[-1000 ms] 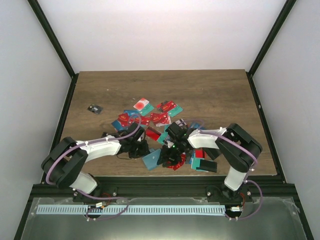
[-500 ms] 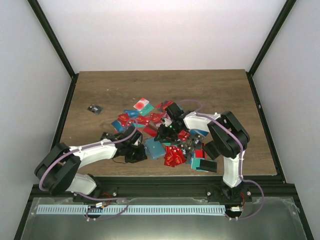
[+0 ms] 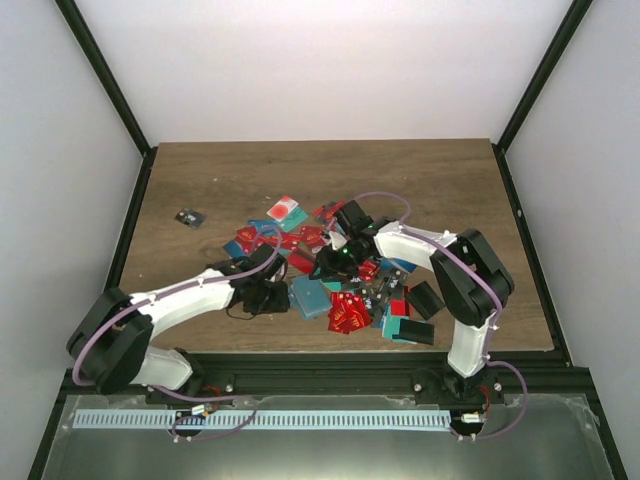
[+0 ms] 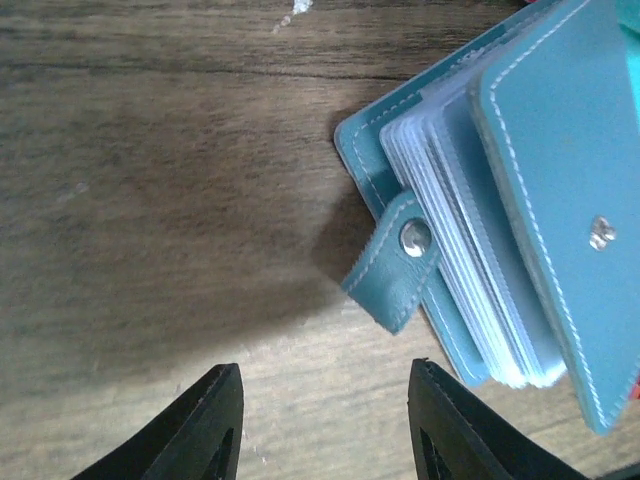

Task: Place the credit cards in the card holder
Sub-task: Close the card holder at the center of the board.

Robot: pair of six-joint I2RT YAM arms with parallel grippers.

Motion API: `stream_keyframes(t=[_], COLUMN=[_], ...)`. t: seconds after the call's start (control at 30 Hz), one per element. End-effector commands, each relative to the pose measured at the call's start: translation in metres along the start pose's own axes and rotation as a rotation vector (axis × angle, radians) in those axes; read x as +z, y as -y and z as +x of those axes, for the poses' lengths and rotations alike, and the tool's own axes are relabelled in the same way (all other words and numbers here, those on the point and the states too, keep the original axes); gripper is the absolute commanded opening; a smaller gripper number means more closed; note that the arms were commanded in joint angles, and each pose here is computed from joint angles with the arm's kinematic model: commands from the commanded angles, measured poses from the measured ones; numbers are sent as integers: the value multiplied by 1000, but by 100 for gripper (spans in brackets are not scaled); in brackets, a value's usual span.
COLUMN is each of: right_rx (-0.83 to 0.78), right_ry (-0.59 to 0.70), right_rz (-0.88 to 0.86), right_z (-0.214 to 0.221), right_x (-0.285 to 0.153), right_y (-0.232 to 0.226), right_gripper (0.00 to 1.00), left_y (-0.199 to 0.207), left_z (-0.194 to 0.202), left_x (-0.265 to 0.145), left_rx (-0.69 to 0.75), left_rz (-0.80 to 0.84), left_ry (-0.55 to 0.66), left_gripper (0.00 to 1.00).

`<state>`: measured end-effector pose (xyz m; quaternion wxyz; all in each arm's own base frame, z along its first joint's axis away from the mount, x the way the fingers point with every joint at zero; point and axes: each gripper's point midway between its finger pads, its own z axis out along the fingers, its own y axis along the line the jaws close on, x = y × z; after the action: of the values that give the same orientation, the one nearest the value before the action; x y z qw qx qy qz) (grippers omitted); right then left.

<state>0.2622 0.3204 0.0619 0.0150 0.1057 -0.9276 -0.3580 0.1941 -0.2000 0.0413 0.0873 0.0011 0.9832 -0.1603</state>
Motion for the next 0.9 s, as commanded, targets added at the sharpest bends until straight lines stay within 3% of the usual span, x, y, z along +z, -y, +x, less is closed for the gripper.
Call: stream_keyframes(t=[0.0, 0.33, 0.5, 0.6, 0.87], right_rx=[-26, -6, 12, 13, 11], right_ry=[3, -4, -14, -29, -66], right_rz=[-16, -51, -67, -65, 14], right_z=[6, 12, 19, 25, 35], right_x=[-9, -9, -5, 3, 27], right_y=[-7, -10, -10, -10, -9], right_gripper=[44, 44, 44, 44, 44], left_y=[10, 21, 5, -3, -7], left_z=[-15, -21, -21, -20, -23], left_x=[9, 34, 38, 36, 25], left_rx=[112, 156, 136, 120, 61], left_rz=[3, 26, -49, -74, -49], left_ry=[25, -14, -1, 10, 73], left_gripper=[48, 47, 21, 12, 15])
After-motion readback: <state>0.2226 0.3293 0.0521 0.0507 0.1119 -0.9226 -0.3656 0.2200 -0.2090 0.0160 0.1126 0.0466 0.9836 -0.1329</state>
